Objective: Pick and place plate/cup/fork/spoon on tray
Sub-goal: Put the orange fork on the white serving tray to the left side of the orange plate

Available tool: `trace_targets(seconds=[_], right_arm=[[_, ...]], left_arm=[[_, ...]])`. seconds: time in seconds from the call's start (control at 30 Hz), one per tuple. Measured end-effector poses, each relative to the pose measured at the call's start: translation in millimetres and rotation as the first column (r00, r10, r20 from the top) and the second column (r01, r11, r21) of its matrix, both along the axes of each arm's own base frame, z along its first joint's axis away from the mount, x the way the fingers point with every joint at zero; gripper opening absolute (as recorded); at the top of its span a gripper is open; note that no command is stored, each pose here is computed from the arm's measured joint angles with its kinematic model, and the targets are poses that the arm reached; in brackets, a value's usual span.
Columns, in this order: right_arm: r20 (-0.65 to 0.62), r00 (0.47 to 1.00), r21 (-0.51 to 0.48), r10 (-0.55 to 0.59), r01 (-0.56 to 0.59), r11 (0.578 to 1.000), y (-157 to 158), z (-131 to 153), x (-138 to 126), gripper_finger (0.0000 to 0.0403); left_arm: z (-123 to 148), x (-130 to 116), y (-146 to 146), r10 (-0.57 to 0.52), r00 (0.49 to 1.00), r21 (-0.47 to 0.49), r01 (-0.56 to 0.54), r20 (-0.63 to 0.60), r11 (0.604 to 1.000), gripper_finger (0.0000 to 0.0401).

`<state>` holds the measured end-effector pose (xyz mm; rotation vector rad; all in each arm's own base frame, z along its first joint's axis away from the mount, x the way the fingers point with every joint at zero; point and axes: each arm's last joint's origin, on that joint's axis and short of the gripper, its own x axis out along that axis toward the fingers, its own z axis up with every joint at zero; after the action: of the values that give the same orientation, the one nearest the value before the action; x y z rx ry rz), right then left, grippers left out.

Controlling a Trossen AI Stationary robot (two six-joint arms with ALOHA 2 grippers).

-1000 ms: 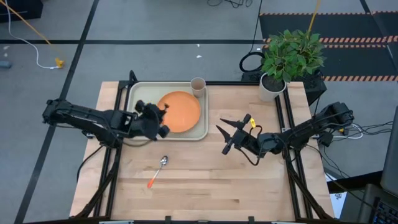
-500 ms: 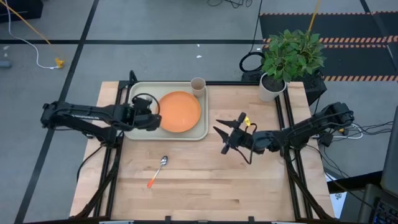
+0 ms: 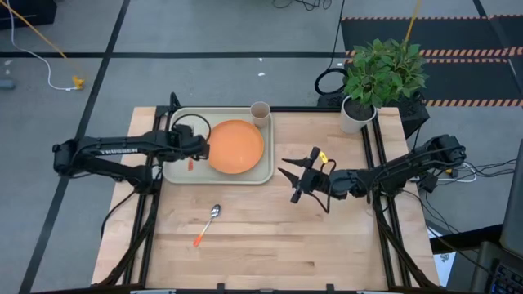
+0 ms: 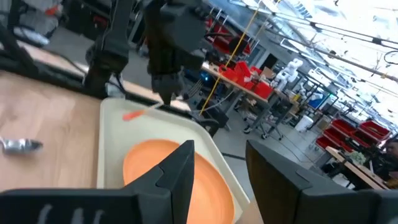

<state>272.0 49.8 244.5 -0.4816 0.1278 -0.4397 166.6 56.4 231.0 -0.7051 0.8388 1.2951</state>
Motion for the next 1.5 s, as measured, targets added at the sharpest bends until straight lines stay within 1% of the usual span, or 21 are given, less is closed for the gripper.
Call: trace_targets(seconds=[0.1, 0.23, 0.43, 0.63, 0.77, 0.9, 1.07, 1.13, 1.23, 1.27, 1.37, 1.5], right_arm=[[-0.019, 1.000, -0.018, -0.002, 0.002, 1.000, -1, -1, 0, 0.0135], [-0.014, 1.000, -0.025, -0.005, 0.005, 1.000, -2, 0, 0, 0.0135], [0.005, 1.000, -0.021, -0.004, 0.004, 1.000, -2, 2, 0, 0.0134], [-0.012, 0.996, -0.059, 0.090, -0.091, 0.994, 0, 2, 2, 0.0134], [-0.025, 0.993, -0.085, 0.118, -0.120, 0.989, 0, 2, 2, 0.0134], [-0.042, 0.993, -0.115, 0.111, -0.115, 0.987, -1, 2, 2, 0.0134], [-0.051, 0.994, -0.123, 0.098, -0.103, 0.987, -5, 1, 3, 0.0134], [-0.057, 0.994, -0.124, 0.095, -0.101, 0.987, -6, 1, 3, 0.0134], [-0.067, 0.993, -0.125, 0.097, -0.105, 0.987, -7, 0, 3, 0.0134], [-0.066, 0.992, -0.122, 0.110, -0.117, 0.986, -7, 0, 4, 0.0134], [-0.060, 0.989, -0.108, 0.133, -0.139, 0.984, -8, -1, 4, 0.0134], [-0.059, 0.989, -0.103, 0.135, -0.141, 0.985, -8, -1, 4, 0.0134]], left_arm=[[0, 2, 9, -0.007, 0.999, -0.039, 0.008, 0.034, 0.999, 0.0007], [1, 4, 21, -0.037, 0.997, -0.056, 0.041, 0.074, 0.998, 0.0016], [-4, 1, 34, -0.014, 0.999, -0.093, 0.017, 0.035, 0.996, 0.0007], [-16, 5, 47, 0.017, 0.999, -0.184, -0.012, 0.031, 0.983, 0.0020], [-24, 8, 54, 0.019, 0.999, -0.252, -0.008, 0.042, 0.968, 0.0012], [-30, 7, 61, 0.050, 0.998, -0.278, -0.040, 0.028, 0.960, 0.0007], [-42, 6, 69, 0.075, 0.997, -0.301, -0.068, 0.010, 0.951, 0.0022], [-47, 4, 74, 0.058, 0.998, -0.320, -0.047, 0.026, 0.946, 0.0020], [-53, 1, 85, 0.046, 0.993, -0.345, -0.005, 0.110, 0.939, 0.0010], [-54, -1, 87, 0.047, 0.992, -0.354, -0.001, 0.121, 0.935, 0.0008], [-56, -7, 95, 0.061, 0.990, -0.349, -0.012, 0.128, 0.937, 0.0009], [-56, -13, 101, 0.060, 0.991, -0.344, -0.016, 0.116, 0.939, 0.0024]])
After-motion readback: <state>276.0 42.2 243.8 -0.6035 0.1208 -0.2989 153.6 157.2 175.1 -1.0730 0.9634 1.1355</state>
